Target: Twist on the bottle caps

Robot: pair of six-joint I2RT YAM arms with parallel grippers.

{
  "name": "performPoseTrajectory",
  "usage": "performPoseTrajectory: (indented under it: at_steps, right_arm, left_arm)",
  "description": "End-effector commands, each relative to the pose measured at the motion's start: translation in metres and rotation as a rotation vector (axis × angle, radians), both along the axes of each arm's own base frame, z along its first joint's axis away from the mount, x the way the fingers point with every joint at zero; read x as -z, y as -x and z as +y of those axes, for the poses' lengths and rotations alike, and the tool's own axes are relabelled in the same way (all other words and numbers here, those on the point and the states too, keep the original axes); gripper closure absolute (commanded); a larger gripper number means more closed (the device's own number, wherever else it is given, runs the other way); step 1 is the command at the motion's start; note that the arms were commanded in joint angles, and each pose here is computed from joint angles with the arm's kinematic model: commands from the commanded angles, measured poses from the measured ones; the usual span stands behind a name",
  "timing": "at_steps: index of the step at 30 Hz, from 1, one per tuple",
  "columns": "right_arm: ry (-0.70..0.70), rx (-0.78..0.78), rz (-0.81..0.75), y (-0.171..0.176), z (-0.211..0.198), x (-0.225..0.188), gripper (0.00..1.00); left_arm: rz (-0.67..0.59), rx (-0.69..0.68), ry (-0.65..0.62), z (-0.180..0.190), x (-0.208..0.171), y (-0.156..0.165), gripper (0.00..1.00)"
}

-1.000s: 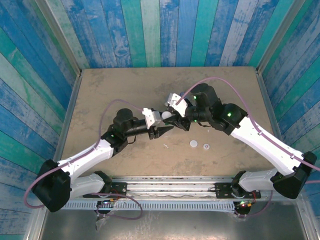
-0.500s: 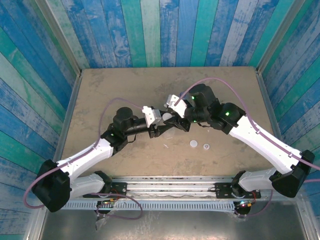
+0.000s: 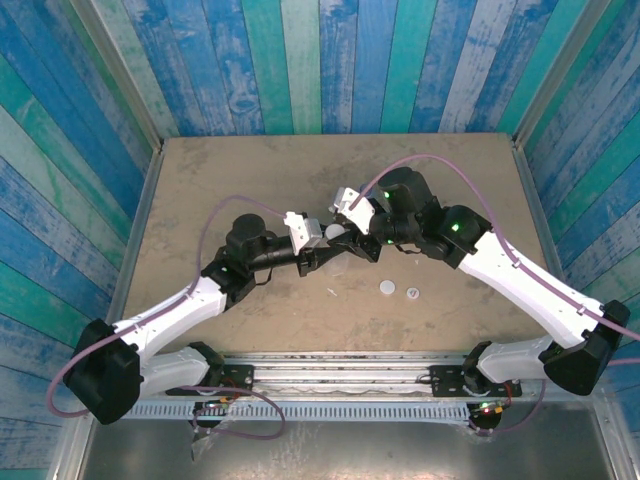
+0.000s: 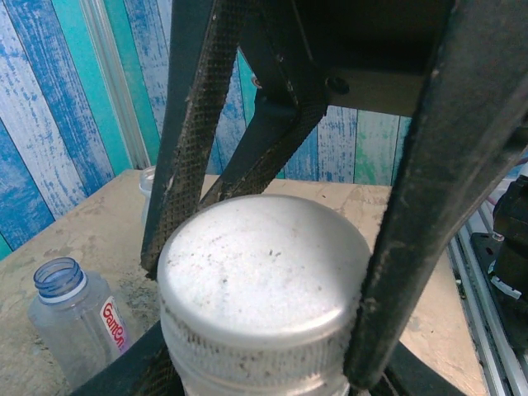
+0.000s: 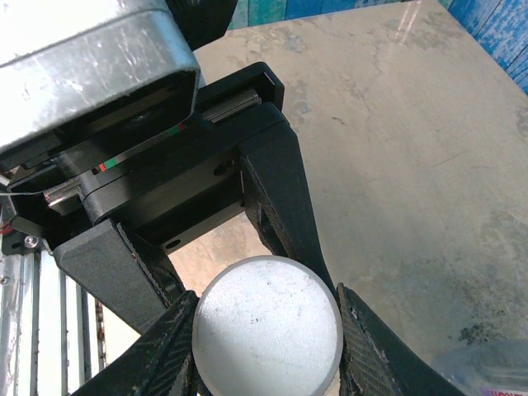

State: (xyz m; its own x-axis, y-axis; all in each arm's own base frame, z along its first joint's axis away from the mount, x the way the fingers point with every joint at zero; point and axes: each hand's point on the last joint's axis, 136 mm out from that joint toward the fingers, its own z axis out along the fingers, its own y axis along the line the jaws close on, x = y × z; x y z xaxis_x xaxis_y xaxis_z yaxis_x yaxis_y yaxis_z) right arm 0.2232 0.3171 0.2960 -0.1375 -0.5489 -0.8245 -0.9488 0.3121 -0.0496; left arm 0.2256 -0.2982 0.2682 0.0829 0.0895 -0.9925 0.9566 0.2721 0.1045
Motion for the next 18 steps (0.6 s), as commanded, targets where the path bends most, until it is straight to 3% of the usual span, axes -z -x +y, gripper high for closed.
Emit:
performPoseTrajectory:
  at_steps: [1, 4, 7, 12, 18]
  right_arm:
    - [-0.030, 0.019, -0.001, 0.001, -0.001, -0.007, 0.50]
    - [-0.069, 0.058, -0.023, -0.003, -0.003, -0.017, 0.32]
    - [-0.130, 0.094, -0.063, -0.007, -0.006, -0.031, 0.20]
    - [-0.208, 0.150, -0.104, -0.012, -0.015, -0.043, 0.14]
    - [-0.199, 0.158, -0.112, -0.010, -0.020, -0.032, 0.08]
  left_arm:
    - [-0.027, -0.031, 0.044, 0.004, -0.013, -0.004, 0.75]
    - [-0.021, -0.050, 0.044, 0.005, -0.011, -0.007, 0.75]
    - [-0.020, -0.087, 0.047, 0.008, -0.005, -0.011, 0.75]
    - [0.004, -0.216, 0.072, 0.017, 0.003, -0.032, 0.74]
    - [0.063, -0.585, 0.115, 0.056, 0.023, -0.091, 0.72]
